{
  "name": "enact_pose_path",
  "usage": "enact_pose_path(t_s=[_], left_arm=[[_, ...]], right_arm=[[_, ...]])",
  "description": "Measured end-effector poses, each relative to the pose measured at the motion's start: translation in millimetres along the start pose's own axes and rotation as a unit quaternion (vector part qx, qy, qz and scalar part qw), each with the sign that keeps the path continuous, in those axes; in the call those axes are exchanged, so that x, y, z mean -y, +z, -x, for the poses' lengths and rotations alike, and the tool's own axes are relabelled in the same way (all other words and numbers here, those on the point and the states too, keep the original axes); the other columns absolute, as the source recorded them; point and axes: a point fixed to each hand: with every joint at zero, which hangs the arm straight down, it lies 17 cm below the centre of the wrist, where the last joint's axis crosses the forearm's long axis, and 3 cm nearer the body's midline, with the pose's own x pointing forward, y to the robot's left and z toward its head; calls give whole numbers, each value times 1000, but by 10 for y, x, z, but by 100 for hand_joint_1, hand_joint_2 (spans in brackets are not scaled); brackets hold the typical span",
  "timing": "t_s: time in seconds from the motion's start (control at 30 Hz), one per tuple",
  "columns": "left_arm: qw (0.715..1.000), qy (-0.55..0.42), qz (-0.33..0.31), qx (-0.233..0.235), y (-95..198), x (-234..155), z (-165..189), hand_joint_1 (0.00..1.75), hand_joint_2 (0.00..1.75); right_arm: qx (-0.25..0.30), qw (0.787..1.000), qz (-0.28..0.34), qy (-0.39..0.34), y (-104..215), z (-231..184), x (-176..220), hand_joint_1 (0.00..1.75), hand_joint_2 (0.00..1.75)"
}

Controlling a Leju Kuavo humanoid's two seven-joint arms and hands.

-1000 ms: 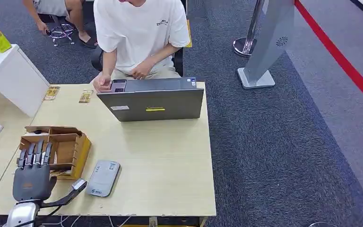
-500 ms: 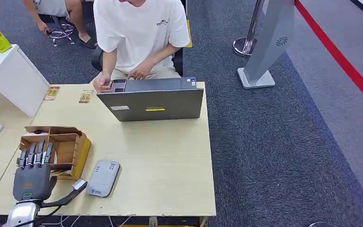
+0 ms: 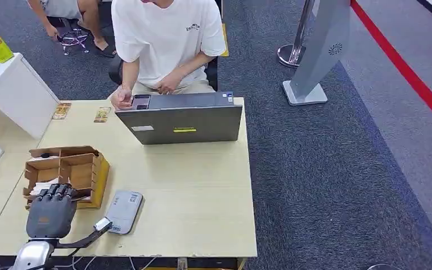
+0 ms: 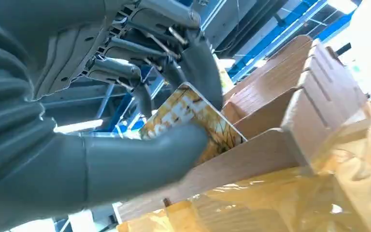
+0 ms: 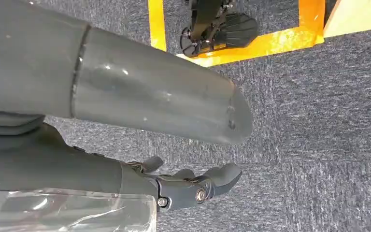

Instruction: Pass the card to the sensor for recognition and then transmit it.

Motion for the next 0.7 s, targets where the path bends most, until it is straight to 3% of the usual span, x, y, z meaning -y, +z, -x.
enact_pose_path(t_s=[0.4, 0.5, 0.7], left_arm=[[1000, 11, -2, -4, -2, -10, -22, 175, 175], [1000, 15, -2, 23, -23, -40, -100, 175, 175], [999, 23, -11, -28, -53, -78, 63, 175, 175]], right_arm=[[0, 1000, 0, 0, 0, 0, 0, 0, 0], [-1, 1000, 5, -8, -2, 1, 17, 0, 0], [-2, 1000, 5, -13, -2, 0, 17, 0, 0]])
